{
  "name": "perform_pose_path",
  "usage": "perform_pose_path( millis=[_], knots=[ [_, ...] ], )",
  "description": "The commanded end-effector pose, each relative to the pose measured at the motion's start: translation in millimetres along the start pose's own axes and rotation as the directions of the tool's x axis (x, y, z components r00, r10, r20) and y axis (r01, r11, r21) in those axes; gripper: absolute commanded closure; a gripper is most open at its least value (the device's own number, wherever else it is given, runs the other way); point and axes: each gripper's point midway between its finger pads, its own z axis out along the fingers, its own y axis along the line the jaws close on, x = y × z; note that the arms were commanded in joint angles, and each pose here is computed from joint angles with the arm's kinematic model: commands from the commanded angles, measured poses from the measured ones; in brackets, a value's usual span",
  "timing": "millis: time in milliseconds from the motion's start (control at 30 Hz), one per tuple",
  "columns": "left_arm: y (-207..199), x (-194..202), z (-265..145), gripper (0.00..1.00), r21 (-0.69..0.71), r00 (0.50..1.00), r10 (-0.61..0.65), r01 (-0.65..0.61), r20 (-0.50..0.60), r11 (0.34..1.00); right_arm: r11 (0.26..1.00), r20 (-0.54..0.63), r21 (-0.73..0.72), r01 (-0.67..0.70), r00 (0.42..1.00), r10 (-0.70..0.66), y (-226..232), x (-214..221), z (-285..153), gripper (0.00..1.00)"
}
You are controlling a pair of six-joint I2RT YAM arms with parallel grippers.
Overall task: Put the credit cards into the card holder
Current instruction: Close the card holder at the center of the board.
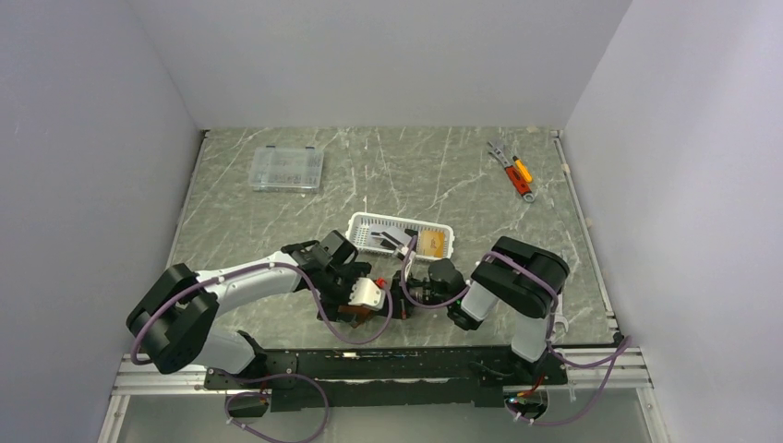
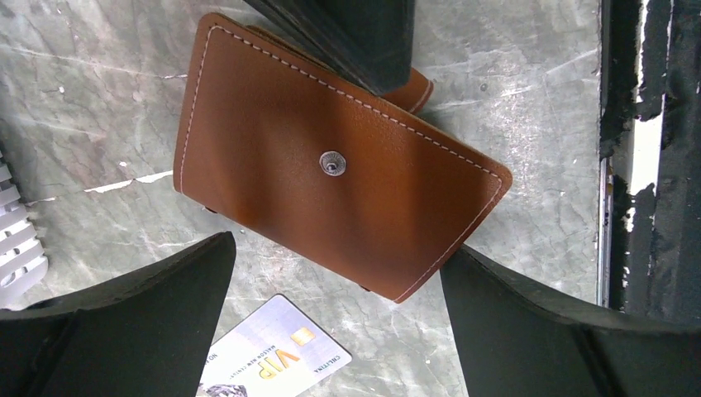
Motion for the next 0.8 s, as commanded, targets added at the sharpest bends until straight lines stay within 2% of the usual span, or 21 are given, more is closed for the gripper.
perform_pose_path(
  millis=[0,167,333,633,767],
  knots=[
    [11.5,-14.2,-3.9,0.01,-0.014,1.000,0.011,-0.011,0.029,1.000,0.997,0.050,-0.060,0.048,0.998,-0.045,15.4,-6.7,7.6,0.92],
    [12.0,-16.7,-5.1,0.01,-0.013,0.999,0.006,-0.005,0.035,1.000,0.997,0.009,-0.078,0.025,1.000,-0.024,19.0,10.3,14.4,0.91],
    [12.1,-16.3,-5.1,0.01,-0.015,0.999,-0.004,0.005,0.034,1.000,0.996,0.002,-0.080,0.048,0.999,-0.048,22.1,13.2,10.4,1.00],
    [16.4,-15.4,-4.7,0.01,-0.013,0.999,-0.027,0.027,0.026,1.000,0.948,0.006,-0.130,0.290,0.957,-0.291,58.8,30.4,-2.1,1.00],
    [20.3,-16.2,-7.0,0.01,-0.014,0.999,-0.040,0.041,0.035,0.999,0.929,-0.008,-0.095,0.358,0.933,-0.360,60.0,35.8,-6.5,1.00]
  ],
)
